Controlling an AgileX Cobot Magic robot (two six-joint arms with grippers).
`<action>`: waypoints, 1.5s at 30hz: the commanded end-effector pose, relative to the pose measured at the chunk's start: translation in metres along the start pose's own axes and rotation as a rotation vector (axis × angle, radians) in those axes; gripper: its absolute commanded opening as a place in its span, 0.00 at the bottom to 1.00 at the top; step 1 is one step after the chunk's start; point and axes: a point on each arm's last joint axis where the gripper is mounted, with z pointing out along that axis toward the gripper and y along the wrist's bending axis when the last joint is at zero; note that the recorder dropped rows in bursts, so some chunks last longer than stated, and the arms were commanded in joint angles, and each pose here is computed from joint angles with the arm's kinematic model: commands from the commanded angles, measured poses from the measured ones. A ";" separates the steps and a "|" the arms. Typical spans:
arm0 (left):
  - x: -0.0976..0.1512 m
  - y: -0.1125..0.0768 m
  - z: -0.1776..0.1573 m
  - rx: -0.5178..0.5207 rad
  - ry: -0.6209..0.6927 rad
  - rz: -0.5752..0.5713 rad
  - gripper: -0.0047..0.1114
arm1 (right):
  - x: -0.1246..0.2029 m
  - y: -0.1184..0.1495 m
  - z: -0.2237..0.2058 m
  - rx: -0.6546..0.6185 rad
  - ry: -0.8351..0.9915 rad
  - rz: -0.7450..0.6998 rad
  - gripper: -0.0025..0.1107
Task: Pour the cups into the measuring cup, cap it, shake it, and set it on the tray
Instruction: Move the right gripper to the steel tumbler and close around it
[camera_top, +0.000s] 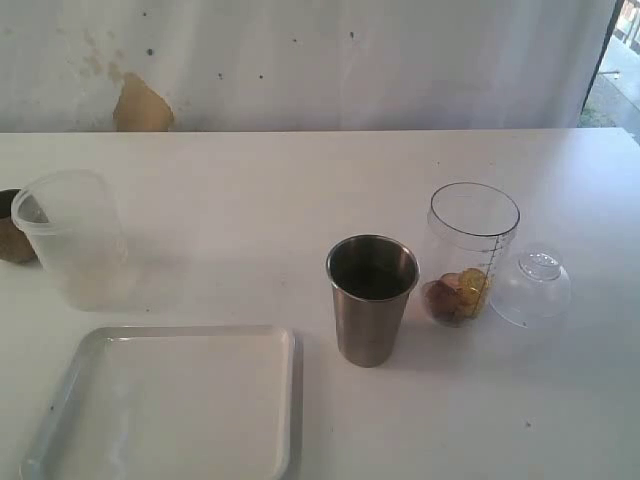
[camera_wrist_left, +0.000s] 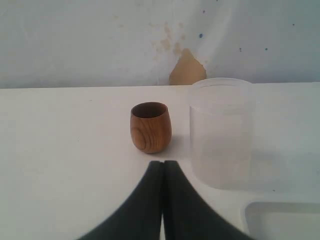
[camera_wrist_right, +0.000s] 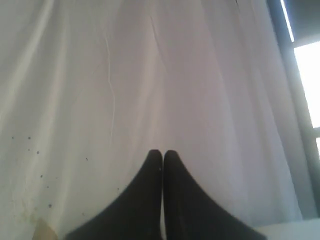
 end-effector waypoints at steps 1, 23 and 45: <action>0.002 0.000 0.000 -0.005 0.000 0.003 0.04 | -0.019 0.007 0.006 -0.036 -0.054 -0.075 0.02; 0.002 0.000 0.000 -0.005 0.000 0.003 0.04 | -0.024 0.023 0.040 -0.206 0.037 -0.132 0.84; 0.002 0.000 0.000 -0.005 0.000 0.003 0.04 | 0.086 0.042 0.085 -0.743 0.576 0.009 0.84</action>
